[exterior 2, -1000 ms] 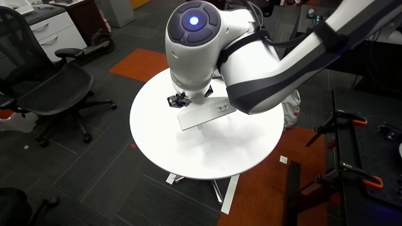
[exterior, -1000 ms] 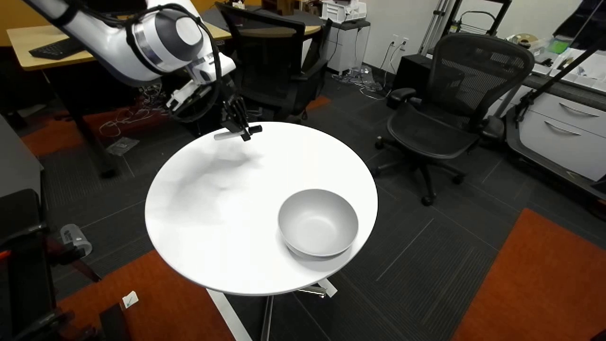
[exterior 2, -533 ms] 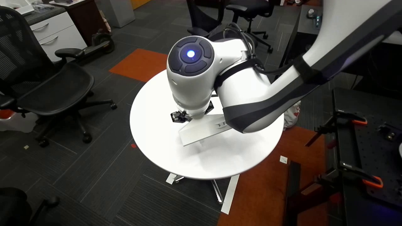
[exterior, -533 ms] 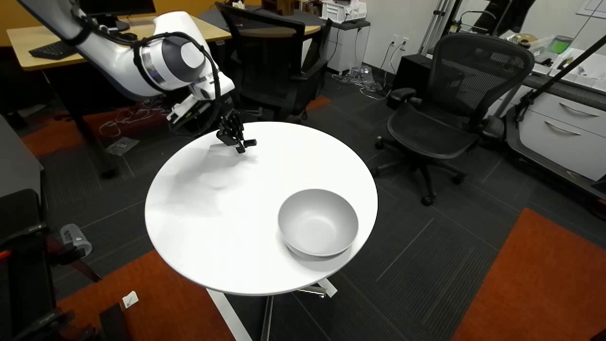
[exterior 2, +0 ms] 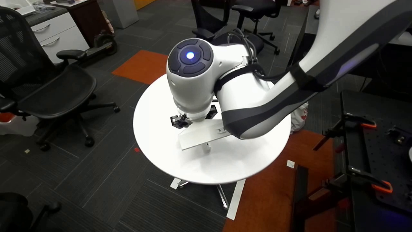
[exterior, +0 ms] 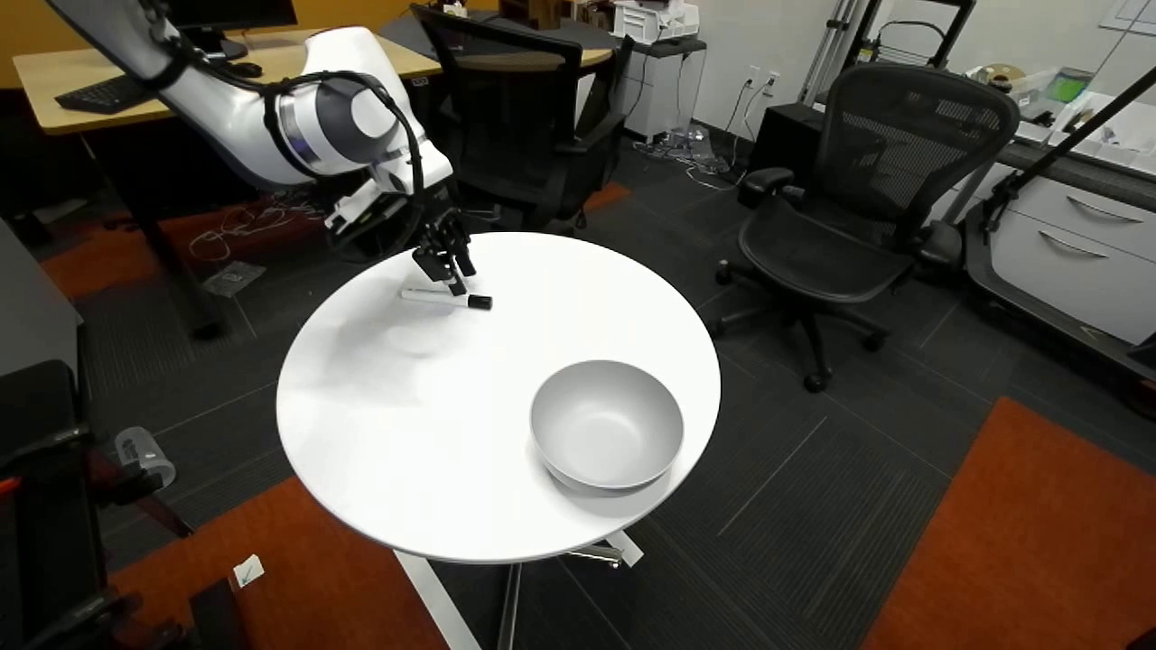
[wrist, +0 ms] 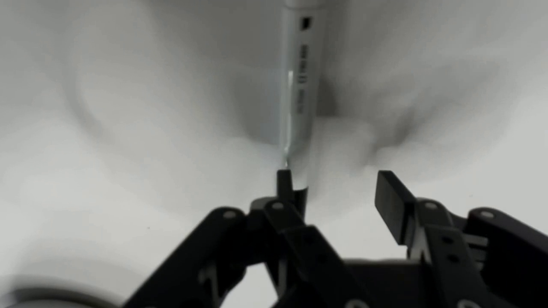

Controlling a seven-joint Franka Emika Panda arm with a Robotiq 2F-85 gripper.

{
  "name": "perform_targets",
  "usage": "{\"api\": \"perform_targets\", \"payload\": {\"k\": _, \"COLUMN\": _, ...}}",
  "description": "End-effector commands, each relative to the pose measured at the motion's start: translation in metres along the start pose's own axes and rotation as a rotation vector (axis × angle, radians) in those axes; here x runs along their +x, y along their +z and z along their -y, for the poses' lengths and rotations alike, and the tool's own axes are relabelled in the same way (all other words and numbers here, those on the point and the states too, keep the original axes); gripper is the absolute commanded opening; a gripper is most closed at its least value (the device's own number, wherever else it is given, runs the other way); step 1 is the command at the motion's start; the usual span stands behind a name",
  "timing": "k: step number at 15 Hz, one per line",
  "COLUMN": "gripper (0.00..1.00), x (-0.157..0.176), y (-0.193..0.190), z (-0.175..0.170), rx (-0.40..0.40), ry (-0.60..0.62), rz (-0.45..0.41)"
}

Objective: Put the marker inside the white bowl then remove it and put it on the table

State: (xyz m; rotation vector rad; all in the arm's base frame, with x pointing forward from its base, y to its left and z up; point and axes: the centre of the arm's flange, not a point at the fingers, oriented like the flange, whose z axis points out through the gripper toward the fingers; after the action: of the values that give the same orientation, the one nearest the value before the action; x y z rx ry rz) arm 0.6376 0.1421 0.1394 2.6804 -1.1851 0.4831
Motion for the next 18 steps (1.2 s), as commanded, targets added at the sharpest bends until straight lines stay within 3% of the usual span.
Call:
{"api": "perform_targets", "payload": {"k": 1, "gripper": 0.85, "x": 0.007, "y": -0.008, "z": 0.001, "rx": 0.024, "ry": 0.015, "rz": 0.0}}
{"api": "perform_targets", "payload": {"k": 3, "gripper": 0.98, "x": 0.009, "y": -0.015, "z": -0.004, "rx": 0.021, "ry": 0.024, "rz": -0.015}}
{"api": "perform_targets", "payload": {"k": 4, "gripper": 1.0, "x": 0.01, "y": -0.021, "z": -0.008, "rx": 0.02, "ry": 0.03, "rz": -0.023}}
{"api": "perform_targets", "payload": {"k": 14, "gripper": 1.0, "x": 0.029, "y": -0.085, "z": -0.038, "rx": 0.068, "ry": 0.04, "rz": -0.105}}
{"api": "perform_targets", "payload": {"k": 18, "gripper": 1.0, "x": 0.037, "y": -0.073, "z": -0.022, "rx": 0.047, "ry": 0.026, "rz": -0.098}}
